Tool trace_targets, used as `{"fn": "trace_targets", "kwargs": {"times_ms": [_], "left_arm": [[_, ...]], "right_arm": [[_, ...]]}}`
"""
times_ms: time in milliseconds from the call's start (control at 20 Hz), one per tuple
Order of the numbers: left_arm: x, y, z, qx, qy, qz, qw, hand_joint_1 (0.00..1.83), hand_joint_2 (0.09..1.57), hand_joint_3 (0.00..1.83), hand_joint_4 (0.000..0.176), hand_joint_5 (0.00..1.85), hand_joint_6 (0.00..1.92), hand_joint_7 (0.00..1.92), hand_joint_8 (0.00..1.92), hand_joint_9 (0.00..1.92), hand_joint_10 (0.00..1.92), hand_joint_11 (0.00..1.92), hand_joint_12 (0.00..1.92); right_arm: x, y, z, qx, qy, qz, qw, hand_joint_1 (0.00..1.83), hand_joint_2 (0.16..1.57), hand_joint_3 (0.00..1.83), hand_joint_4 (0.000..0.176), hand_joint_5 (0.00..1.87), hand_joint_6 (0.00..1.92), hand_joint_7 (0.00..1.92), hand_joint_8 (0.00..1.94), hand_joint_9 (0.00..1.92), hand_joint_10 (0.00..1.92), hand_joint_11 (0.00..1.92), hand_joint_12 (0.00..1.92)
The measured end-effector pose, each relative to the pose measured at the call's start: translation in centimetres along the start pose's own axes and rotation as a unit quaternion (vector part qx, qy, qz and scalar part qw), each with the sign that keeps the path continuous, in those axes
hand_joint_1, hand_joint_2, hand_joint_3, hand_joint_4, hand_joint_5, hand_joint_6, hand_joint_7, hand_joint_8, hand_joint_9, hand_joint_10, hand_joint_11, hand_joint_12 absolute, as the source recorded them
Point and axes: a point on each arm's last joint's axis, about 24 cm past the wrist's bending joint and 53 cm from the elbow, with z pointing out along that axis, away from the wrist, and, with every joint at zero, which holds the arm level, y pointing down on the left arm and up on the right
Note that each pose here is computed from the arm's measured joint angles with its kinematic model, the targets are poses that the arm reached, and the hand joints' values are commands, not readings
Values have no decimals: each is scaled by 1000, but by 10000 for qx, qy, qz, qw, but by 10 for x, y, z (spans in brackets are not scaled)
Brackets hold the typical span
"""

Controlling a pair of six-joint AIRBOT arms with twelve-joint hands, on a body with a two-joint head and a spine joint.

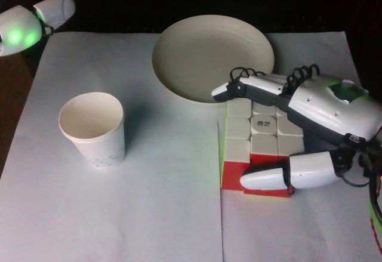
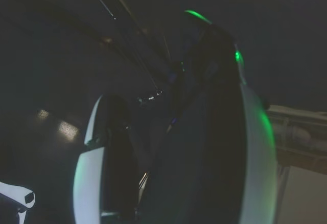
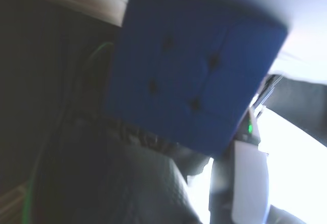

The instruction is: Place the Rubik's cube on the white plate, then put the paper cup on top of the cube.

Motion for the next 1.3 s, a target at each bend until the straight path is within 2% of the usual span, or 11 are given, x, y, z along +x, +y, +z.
{"fn": "trace_targets", "kwargs": {"times_ms": [50,100,150,250,700,800,1050,1150,1200,1250,1300], "left_arm": [[0,0,0,-5,0,-2,10000,727,1345,0,5,236,3,172,5,247,6,0,1102],[0,0,0,0,-6,-3,10000,744,1344,0,5,239,2,166,1,250,5,0,1154],[0,0,0,0,-4,-1,10000,747,1346,0,7,239,2,160,0,248,5,0,1161],[0,1,0,-11,6,2,10000,741,1343,0,5,241,1,152,2,249,4,0,1128],[0,3,-1,-36,-2,1,10000,790,1356,1,0,241,1,132,1,227,2,0,1188],[-1,4,-1,-55,-22,-14,10000,771,1348,0,0,235,1,149,4,230,3,0,1169],[-2,7,-3,-98,-41,-19,9999,730,1353,1,0,228,2,187,4,234,3,0,1078],[-1,7,-3,-93,-37,-17,9999,747,1345,0,0,252,8,200,6,244,6,0,1063],[-1,8,-3,-96,-41,-10,9999,757,1345,0,0,256,7,205,5,252,8,0,1082],[-2,9,-2,-104,-60,-12,9999,760,1357,4,0,232,0,179,0,229,0,0,1090],[-1,10,-2,-110,-58,-19,9999,741,1367,1,0,215,1,191,2,257,13,0,1256]], "right_arm": [[0,2,-1,-22,-20,18,10000,893,1285,3,108,643,1515,570,1719,882,1921,998,1921],[1,5,-3,-39,12,7,10000,1121,1311,5,0,542,1494,718,1639,788,1921,898,1921],[3,9,-5,-75,49,-16,10000,1029,1283,0,0,647,1476,582,1785,760,1921,884,1921],[1,14,-11,-123,81,-103,9998,1105,1323,7,0,517,1565,701,1606,637,1894,759,1921],[-82,67,-16,-881,-861,-822,9890,1094,1323,0,0,580,1493,643,1645,492,1731,604,1844],[-102,71,3,-886,-1054,-1076,9846,975,1308,0,0,616,1536,306,1491,338,1662,369,1901],[-118,54,60,-593,-1093,-1078,9864,1100,1331,0,0,496,1615,697,1554,489,1614,529,1875],[-115,49,83,-507,-1034,-1035,9879,1069,1355,3,0,473,1654,637,1624,515,1699,653,1921],[-113,46,91,-480,-1025,-1010,9884,1075,1226,0,0,272,1440,357,1442,413,1665,516,1921],[-110,41,98,-434,-1016,-954,9893,975,1324,5,0,566,1579,295,1405,380,1643,443,1921],[-108,37,104,-378,-1019,-887,9901,961,1331,1,0,577,1588,297,1402,350,1595,359,1896]]}}
